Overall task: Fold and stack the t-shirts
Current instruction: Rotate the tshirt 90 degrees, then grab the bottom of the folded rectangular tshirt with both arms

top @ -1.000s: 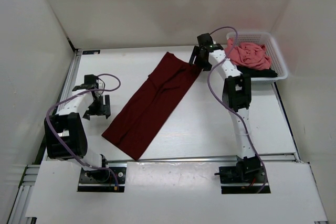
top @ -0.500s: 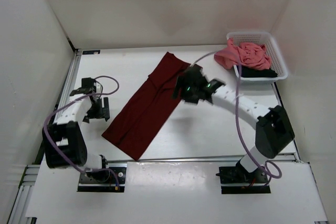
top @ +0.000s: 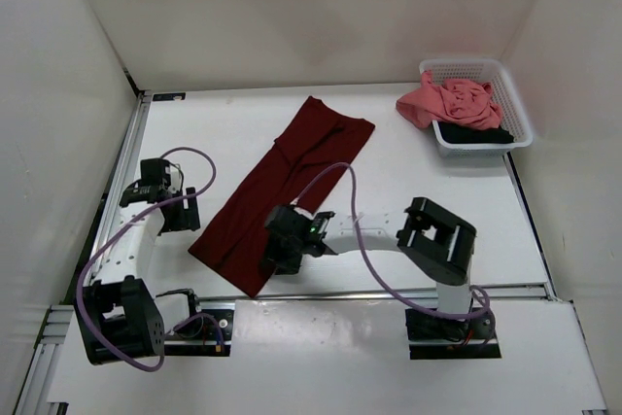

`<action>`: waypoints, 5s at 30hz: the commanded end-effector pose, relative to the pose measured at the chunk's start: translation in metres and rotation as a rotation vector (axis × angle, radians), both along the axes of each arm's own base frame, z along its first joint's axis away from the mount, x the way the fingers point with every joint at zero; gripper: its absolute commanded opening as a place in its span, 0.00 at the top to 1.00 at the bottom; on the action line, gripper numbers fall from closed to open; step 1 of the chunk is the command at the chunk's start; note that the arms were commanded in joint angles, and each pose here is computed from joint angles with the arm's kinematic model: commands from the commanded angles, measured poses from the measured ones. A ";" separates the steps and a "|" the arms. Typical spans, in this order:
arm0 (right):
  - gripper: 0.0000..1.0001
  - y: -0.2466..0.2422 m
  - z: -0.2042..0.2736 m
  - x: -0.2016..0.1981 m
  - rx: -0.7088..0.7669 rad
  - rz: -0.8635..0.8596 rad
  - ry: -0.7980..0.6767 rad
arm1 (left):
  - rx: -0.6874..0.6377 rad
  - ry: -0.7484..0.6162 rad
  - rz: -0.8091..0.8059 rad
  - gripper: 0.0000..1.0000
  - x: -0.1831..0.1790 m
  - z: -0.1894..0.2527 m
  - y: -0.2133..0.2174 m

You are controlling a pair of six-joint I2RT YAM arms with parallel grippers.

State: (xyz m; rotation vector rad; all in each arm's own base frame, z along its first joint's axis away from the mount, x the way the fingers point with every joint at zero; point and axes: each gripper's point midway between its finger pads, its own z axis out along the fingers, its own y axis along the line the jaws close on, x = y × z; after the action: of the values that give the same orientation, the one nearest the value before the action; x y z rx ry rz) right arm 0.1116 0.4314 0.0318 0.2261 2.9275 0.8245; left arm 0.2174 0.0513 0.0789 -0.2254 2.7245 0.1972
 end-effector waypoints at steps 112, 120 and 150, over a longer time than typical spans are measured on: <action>0.95 -0.182 -0.023 -0.009 0.039 0.016 0.117 | -0.501 -0.418 -1.206 0.21 -0.127 -0.039 -0.227; 0.95 -0.184 -0.025 -0.009 0.040 0.005 0.110 | -0.529 -0.331 -1.203 0.20 -0.130 -0.032 -0.229; 0.95 -0.185 -0.031 -0.010 0.033 0.012 0.112 | -0.364 -0.084 -1.123 0.31 -0.119 -0.062 -0.217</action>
State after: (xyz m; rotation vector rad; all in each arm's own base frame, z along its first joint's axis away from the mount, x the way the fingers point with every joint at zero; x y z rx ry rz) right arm 0.1020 0.2564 0.0130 0.2617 3.0106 0.9778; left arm 0.0926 -0.1672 0.0192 1.1467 2.3574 -0.6447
